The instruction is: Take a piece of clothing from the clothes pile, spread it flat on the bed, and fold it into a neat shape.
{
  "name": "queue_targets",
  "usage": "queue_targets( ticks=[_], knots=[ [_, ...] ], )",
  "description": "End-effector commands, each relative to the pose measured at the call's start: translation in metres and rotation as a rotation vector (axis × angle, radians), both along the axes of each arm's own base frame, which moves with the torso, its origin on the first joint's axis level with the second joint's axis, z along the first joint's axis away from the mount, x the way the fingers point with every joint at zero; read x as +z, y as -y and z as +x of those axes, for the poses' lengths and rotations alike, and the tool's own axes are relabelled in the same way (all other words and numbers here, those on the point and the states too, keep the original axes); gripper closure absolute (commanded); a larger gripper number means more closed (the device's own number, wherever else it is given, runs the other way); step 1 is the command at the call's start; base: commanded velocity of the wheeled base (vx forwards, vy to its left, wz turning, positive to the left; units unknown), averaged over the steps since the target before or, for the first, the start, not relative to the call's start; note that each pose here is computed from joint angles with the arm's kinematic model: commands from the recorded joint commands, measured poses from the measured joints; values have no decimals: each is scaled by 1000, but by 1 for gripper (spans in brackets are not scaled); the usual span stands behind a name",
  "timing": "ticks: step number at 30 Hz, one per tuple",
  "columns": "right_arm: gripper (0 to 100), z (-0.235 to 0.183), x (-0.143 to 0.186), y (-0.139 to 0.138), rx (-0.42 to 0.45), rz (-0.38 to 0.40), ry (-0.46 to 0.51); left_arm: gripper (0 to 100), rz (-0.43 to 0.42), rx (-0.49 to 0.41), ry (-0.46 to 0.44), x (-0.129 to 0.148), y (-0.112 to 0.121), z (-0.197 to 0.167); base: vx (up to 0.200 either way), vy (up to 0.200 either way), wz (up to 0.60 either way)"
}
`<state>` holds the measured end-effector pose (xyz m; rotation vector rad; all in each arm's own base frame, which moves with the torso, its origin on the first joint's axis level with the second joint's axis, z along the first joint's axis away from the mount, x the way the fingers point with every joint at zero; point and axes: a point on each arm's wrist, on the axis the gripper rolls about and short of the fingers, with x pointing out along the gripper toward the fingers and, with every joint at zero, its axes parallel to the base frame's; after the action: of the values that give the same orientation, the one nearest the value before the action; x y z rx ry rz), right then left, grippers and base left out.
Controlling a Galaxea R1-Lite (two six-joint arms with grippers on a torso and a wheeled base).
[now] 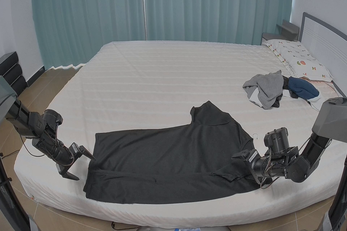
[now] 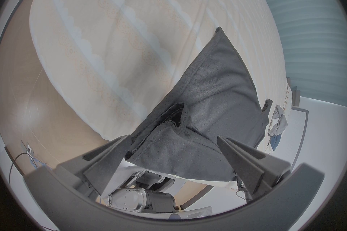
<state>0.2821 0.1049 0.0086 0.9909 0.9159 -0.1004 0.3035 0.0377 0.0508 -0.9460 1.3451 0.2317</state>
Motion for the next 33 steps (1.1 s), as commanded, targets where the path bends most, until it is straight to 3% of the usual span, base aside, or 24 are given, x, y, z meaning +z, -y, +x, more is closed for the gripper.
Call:
queue_targets(
  ticks=[1,4,5,18,27,28,33],
  knots=[
    [0,4,-5,-1,-11,-10,-2,0,-1,0,0,0,0,0,0,0,0],
    [0,5,-7,-3,-12,-15,-3,0,-2,2,-1,0,0,0,0,0,0],
    [100,3,-8,-5,-4,-23,-10,0,-2,2,-1,0,0,0,0,0,0],
    [100,-3,5,-8,-10,-49,27,0,3,6,19,-3,-1,-2,0,0,0],
    [100,-12,-2,-4,5,-80,-10,0,3,6,20,-3,-1,-3,0,0,0],
    [0,-12,-2,-4,6,-81,-11,0,3,6,20,-3,-1,-3,0,0,0],
    [0,-13,5,-3,8,-70,17,0,3,5,20,-3,-1,-3,0,0,0]
  ],
)
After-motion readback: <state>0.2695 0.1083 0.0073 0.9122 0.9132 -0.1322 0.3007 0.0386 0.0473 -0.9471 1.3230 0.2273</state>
